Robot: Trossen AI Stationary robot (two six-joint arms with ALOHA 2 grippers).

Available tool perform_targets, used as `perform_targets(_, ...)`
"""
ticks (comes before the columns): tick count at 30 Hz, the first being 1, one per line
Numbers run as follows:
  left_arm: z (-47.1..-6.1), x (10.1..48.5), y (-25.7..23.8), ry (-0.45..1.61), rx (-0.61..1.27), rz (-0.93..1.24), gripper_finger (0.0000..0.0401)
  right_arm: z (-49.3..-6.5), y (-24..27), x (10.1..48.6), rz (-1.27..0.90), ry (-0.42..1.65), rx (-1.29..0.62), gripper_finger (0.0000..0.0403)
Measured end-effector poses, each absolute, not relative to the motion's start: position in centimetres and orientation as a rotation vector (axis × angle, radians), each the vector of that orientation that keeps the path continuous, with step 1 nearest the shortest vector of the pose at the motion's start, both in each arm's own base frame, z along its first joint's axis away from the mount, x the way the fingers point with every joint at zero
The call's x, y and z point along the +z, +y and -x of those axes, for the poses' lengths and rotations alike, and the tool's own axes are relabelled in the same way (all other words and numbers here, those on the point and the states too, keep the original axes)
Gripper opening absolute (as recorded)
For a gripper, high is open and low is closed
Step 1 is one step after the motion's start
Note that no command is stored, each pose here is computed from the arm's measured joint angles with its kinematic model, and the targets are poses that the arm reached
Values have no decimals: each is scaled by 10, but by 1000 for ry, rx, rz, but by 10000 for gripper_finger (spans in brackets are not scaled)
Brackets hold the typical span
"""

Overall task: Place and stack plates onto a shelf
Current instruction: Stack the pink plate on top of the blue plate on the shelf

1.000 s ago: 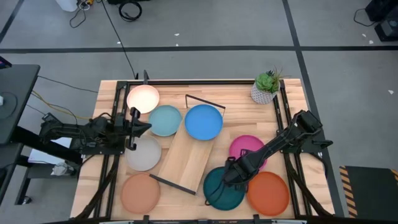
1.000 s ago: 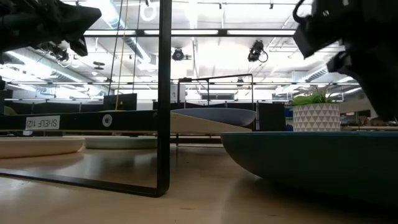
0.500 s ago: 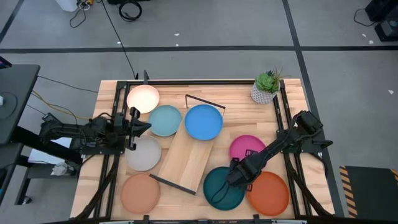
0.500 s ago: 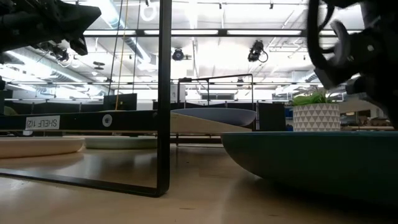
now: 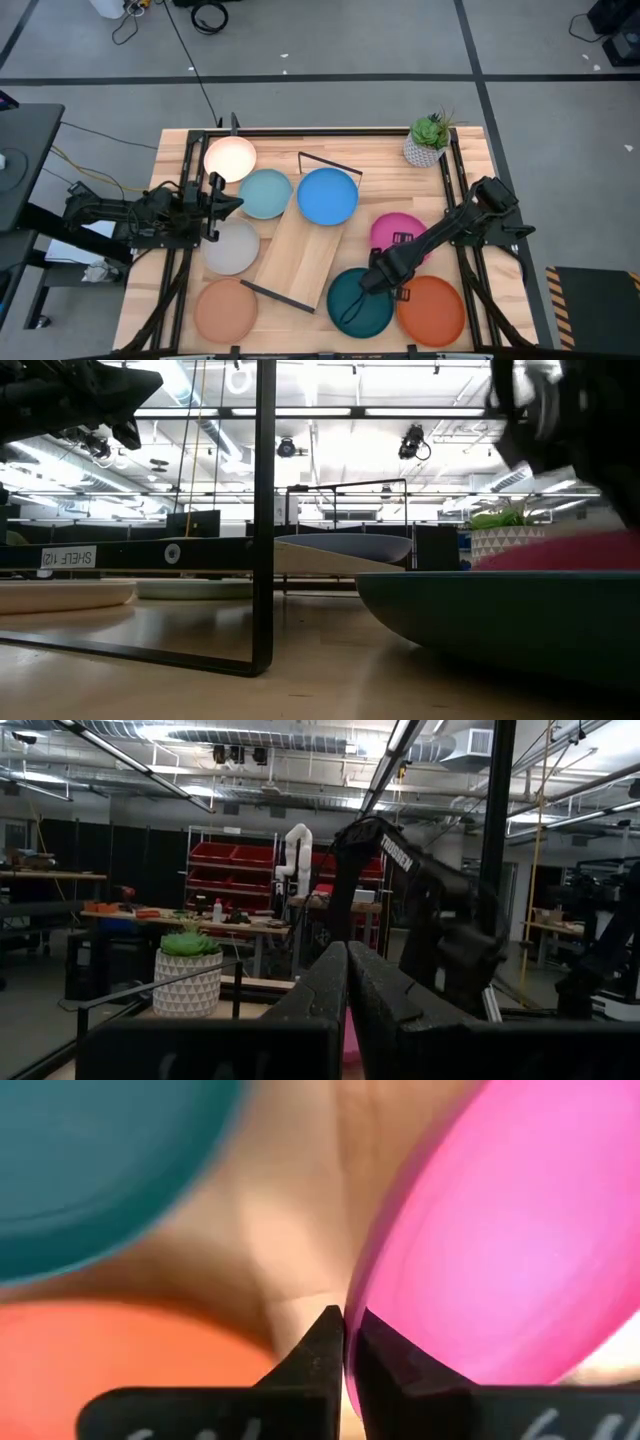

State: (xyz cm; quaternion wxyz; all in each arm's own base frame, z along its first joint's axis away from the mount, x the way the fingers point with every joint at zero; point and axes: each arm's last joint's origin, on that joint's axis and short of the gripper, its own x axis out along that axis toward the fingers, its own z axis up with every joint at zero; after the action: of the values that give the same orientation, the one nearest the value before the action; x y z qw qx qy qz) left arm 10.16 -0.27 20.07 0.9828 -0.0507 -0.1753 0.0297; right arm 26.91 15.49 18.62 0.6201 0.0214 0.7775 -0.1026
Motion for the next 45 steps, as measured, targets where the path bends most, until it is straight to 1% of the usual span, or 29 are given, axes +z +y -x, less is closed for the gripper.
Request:
perform_targets(3, -102, 201, -3, -353, 60, 102, 20, -277, 157, 211, -3, 1748, -247, 21)
perform_targets(7, -102, 201, -3, -353, 60, 102, 20, -285, 157, 242, -4, 1694, -302, 16)
perform_targets(13, -102, 201, -3, -352, 58, 108, 20, -300, 161, 268, 137, 1514, -225, 16)
perform_targets(21, -102, 200, -3, -345, 46, 180, 20, -320, 154, 265, 311, 1398, -112, 16)
perform_targets(30, -103, 197, -3, -317, 23, 335, 20, -352, 171, 253, 518, 1169, 153, 17)
perform_targets(35, -104, 197, -3, -316, 18, 369, 20, -362, 176, 245, 616, 1119, 242, 19)
perform_targets(39, -104, 196, -3, -309, 17, 385, 20, -366, 178, 239, 690, 1106, 263, 20)
perform_targets(45, -104, 196, -3, -304, 18, 384, 20, -364, 171, 236, 883, 1138, 98, 21)
